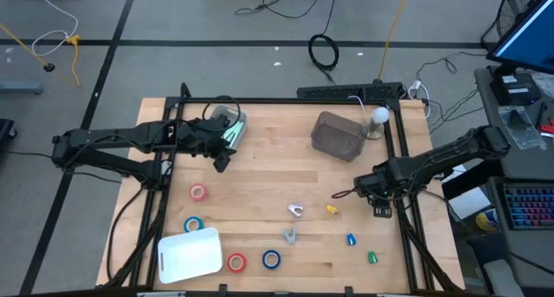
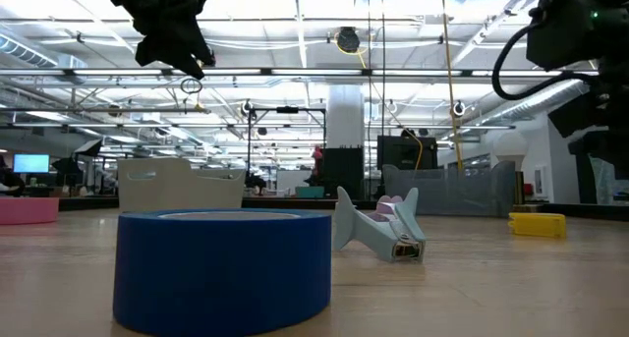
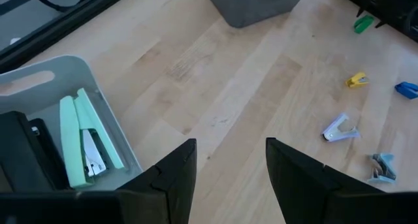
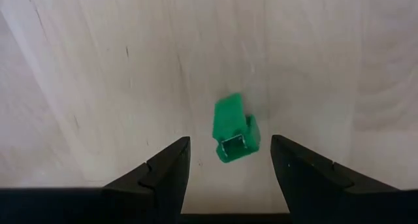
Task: Pick and place Stapler, Stapler remover, tape
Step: Put the green stapler into the gray bin
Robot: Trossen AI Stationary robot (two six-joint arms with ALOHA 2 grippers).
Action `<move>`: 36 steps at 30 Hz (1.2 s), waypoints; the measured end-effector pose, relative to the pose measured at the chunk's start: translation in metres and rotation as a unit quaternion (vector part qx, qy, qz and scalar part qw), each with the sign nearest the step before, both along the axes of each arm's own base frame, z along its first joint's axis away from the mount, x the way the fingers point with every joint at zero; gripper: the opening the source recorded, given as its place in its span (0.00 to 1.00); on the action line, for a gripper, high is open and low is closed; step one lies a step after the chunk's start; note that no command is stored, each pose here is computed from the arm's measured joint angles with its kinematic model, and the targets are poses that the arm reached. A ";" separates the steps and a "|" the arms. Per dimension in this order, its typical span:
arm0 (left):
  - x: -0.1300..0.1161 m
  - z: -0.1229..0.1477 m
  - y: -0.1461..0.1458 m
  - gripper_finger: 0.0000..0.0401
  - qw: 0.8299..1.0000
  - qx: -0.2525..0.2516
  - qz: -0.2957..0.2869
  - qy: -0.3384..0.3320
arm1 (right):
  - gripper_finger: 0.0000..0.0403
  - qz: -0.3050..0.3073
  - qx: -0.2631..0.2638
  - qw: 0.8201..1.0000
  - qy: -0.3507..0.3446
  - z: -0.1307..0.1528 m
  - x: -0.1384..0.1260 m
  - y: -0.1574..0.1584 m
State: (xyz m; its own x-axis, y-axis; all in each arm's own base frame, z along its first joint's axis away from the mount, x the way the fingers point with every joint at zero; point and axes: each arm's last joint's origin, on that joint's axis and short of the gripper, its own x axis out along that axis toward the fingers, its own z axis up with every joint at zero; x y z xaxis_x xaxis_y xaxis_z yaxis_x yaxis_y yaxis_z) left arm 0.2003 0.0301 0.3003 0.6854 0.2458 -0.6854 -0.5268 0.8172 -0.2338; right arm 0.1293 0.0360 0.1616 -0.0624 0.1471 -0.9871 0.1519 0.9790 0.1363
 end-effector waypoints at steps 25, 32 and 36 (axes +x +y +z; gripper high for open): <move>0.000 0.000 0.000 0.46 1.000 -0.007 0.009 -0.003 | 0.36 0.005 -0.008 1.000 -0.018 0.000 0.003 0.000; 0.000 0.000 0.000 0.46 1.000 -0.007 0.009 -0.003 | 0.26 -0.001 -0.008 1.000 -0.017 0.000 0.003 0.000; 0.000 0.000 0.000 0.46 1.000 -0.007 0.009 -0.003 | 0.18 -0.011 -0.002 1.000 -0.016 0.000 0.003 0.000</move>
State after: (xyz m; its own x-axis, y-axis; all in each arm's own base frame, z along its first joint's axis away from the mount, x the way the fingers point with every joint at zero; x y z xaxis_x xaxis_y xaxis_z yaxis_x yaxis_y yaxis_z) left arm 0.2003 0.0303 0.3004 0.6850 0.2482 -0.6850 -0.5394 0.8047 -0.2479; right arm 0.1324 0.0364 0.1614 -0.0271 0.1434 -0.9893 0.1699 0.9759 0.1368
